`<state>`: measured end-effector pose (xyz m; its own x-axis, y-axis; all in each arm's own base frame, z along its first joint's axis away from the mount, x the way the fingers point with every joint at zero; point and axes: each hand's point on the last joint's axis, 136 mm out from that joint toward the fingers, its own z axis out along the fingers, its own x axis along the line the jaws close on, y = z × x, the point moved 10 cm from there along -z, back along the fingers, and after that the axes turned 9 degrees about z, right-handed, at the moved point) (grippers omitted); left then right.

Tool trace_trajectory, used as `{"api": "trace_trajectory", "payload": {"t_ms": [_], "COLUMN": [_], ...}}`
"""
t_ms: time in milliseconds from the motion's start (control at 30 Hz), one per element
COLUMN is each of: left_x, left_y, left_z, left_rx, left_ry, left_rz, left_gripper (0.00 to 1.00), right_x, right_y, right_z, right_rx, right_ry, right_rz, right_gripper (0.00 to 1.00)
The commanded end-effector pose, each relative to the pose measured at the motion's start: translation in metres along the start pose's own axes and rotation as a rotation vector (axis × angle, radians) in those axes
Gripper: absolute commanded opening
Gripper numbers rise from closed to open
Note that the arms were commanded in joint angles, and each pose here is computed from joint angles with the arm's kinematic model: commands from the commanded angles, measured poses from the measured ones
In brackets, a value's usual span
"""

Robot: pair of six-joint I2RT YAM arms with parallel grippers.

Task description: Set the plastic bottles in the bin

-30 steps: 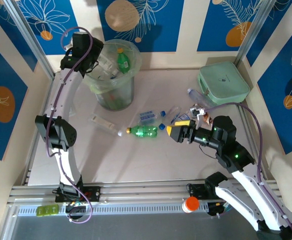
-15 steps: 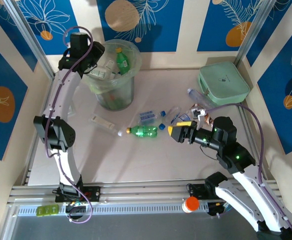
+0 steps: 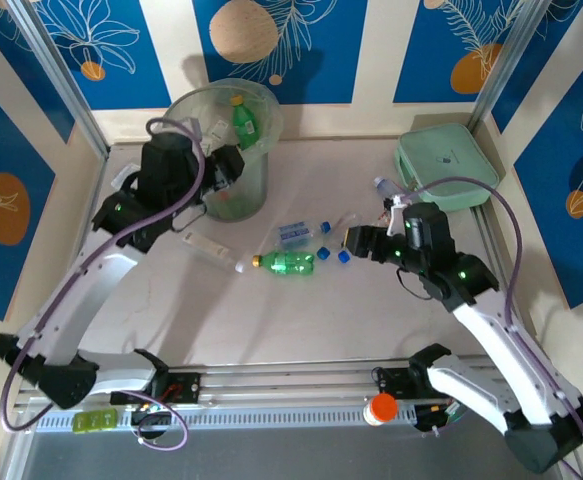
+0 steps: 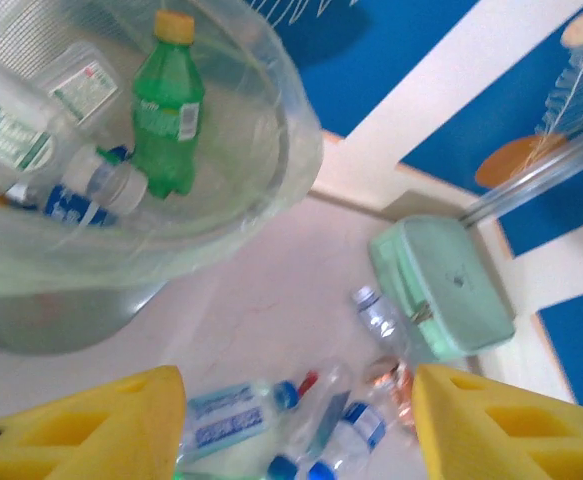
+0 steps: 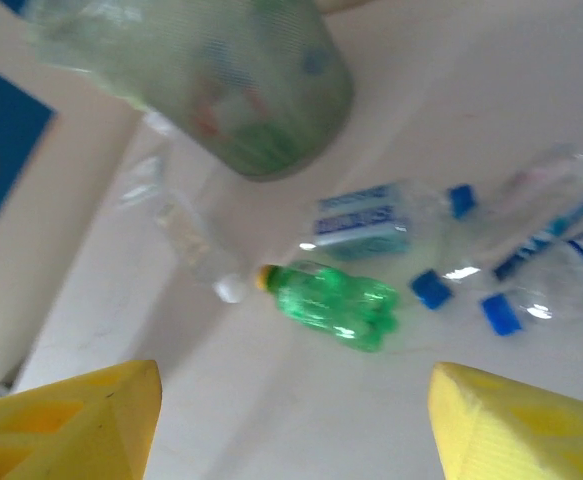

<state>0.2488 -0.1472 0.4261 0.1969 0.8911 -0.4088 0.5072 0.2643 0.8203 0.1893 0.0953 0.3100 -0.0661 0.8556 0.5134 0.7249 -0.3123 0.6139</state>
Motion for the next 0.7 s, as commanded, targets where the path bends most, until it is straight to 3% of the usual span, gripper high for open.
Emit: {"api": "trace_trajectory", "payload": {"t_ms": [0, 200, 400, 533, 667], "left_x": [0.017, 0.03, 0.039, 0.039, 0.033], "left_y": [-0.038, -0.078, -0.101, -0.108, -0.108], "left_z": [0.011, -0.002, -0.007, -0.004, -0.008], "left_rx": [0.107, 0.117, 0.067, 0.067, 0.064], "left_ry": [0.071, -0.105, -0.196, -0.229, -0.254], "left_rz": [0.112, 0.294, 0.351, 0.319, 0.351], "left_gripper": [0.66, 0.85, 0.89, 0.89, 0.89], "right_x": [-0.02, -0.052, -0.103, -0.138, -0.156], "right_y": [0.012, 0.045, 0.072, 0.078, 0.083], "right_z": [0.012, 0.052, 0.078, 0.092, 0.1], "right_rx": [-0.023, 0.011, 0.072, 0.152, 0.17], "right_ry": [-0.196, -0.306, -0.433, -0.341, -0.285], "right_rz": [-0.032, 0.003, 0.115, 0.263, 0.273], "right_gripper": [0.72, 0.77, 0.77, 0.87, 0.96]}}
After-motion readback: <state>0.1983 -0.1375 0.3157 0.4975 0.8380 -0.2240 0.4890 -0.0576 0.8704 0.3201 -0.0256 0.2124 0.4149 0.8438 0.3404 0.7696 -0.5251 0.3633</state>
